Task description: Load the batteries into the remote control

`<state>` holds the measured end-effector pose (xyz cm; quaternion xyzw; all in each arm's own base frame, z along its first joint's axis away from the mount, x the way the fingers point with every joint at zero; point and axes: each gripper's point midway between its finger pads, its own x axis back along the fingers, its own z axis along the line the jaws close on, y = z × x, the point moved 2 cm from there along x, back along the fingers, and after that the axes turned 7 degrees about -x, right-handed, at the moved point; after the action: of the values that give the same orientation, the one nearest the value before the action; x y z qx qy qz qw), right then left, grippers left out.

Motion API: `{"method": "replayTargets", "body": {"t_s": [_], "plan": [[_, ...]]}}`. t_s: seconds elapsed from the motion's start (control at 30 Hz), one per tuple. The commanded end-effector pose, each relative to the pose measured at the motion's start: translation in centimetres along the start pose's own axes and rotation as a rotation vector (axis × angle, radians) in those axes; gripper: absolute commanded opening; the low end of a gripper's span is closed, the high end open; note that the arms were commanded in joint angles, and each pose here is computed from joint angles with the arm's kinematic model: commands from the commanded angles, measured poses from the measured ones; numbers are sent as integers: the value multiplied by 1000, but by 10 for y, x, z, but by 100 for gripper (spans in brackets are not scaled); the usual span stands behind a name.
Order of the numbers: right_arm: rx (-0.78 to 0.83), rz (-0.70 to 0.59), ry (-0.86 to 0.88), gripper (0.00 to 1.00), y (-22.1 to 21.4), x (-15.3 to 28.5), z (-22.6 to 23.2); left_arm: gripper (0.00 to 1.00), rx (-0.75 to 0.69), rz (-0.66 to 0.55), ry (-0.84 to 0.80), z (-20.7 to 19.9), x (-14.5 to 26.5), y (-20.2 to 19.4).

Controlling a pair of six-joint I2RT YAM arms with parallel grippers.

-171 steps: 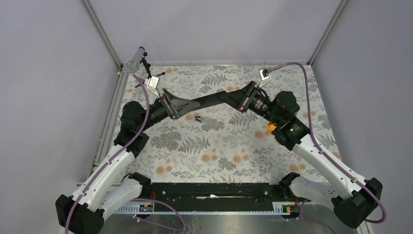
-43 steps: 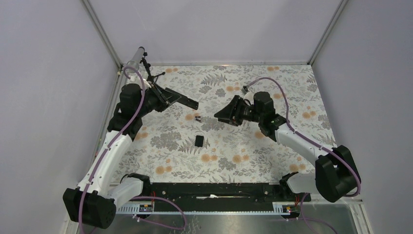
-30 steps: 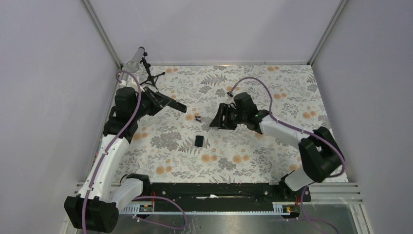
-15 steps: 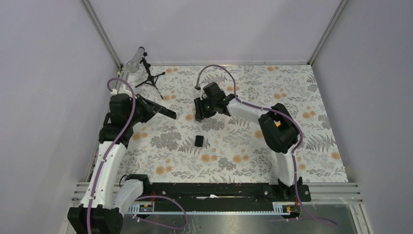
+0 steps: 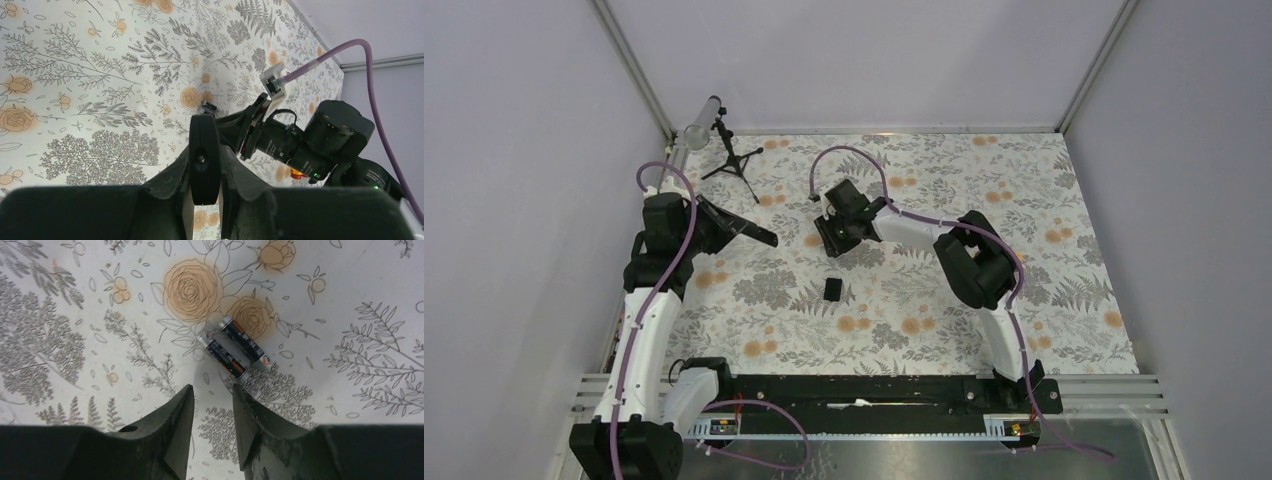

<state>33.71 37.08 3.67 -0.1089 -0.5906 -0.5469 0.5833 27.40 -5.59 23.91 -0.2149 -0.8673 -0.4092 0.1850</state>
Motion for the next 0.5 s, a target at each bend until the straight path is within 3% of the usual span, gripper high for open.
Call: {"method": "replayTargets", "body": {"t_s": [0.0,0.17,0.47], "plan": [[66,-5,-58,41,8,-8,-4,0,-18,-25,-41,-6,-3,10],[118,14,-117,39,4,-14,-5,0,-13,-22,-47,-5,-5,12],[129,-48,-121,52,29,12,5,0,-10,-20,-46,-3,-5,15]]}}
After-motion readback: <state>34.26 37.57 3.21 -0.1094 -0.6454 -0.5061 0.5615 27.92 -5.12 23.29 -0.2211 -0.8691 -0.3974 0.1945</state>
